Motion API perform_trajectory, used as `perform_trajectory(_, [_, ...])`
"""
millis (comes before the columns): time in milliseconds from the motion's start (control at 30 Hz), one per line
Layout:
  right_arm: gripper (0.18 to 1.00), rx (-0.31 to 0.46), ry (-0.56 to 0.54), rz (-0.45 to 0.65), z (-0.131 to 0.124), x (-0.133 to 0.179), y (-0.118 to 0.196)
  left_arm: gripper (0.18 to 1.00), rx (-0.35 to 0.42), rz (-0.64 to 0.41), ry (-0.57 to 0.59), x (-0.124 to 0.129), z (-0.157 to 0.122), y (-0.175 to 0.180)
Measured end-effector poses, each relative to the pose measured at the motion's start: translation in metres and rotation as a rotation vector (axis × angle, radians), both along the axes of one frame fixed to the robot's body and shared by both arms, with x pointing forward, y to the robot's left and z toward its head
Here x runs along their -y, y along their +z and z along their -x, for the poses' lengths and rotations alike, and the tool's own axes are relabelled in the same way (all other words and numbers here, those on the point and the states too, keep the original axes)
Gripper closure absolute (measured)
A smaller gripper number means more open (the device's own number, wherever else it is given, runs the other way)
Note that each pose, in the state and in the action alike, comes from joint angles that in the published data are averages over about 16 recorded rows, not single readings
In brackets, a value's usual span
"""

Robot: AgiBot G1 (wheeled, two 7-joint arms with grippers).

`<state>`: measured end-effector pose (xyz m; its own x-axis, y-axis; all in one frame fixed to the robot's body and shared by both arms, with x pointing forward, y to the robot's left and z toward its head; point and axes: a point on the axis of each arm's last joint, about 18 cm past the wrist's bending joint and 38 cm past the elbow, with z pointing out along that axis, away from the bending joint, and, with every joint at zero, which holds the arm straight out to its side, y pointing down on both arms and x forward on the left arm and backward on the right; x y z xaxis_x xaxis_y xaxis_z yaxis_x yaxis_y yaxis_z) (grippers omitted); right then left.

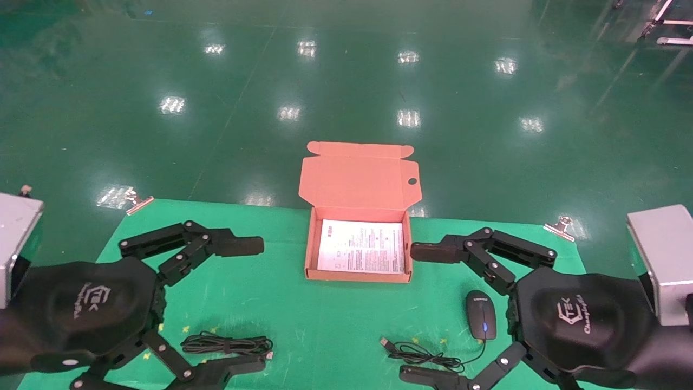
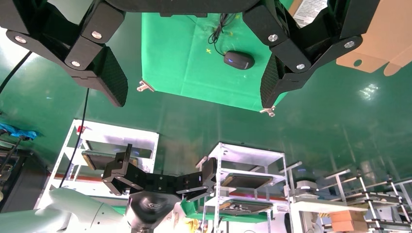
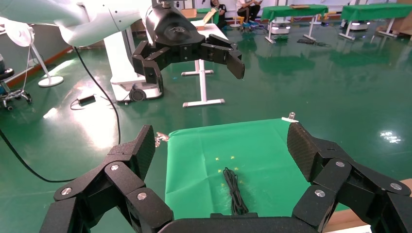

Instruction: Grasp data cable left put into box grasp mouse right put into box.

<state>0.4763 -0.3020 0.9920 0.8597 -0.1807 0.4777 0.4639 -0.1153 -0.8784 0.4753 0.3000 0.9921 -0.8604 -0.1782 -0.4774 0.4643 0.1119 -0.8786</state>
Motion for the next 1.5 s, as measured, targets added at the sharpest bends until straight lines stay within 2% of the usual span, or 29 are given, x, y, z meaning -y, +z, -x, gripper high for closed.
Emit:
perform_trajectory(667, [0.178, 0.002, -0.001, 0.002, 0.0, 0.0, 0.0, 0.184, 0.0, -0.001, 0.002, 0.0, -0.001, 0.0])
perform_trajectory(900, [0.178, 0.021, -0.025, 0.051, -0.002, 0.001, -0.003, 0.184, 0.006, -0.038, 0.019, 0.001, -0.004, -0.003])
perform_trajectory(1167, [0.178, 0.102, -0.102, 0.236, -0.015, 0.001, -0.011, 0.184, 0.033, -0.207, 0.074, 0.007, -0.018, -0.014])
perform_trajectory(1500, [0.178, 0.268, -0.207, 0.592, -0.05, 0.003, -0.022, 0.184, 0.117, -0.563, 0.182, 0.014, -0.052, -0.031])
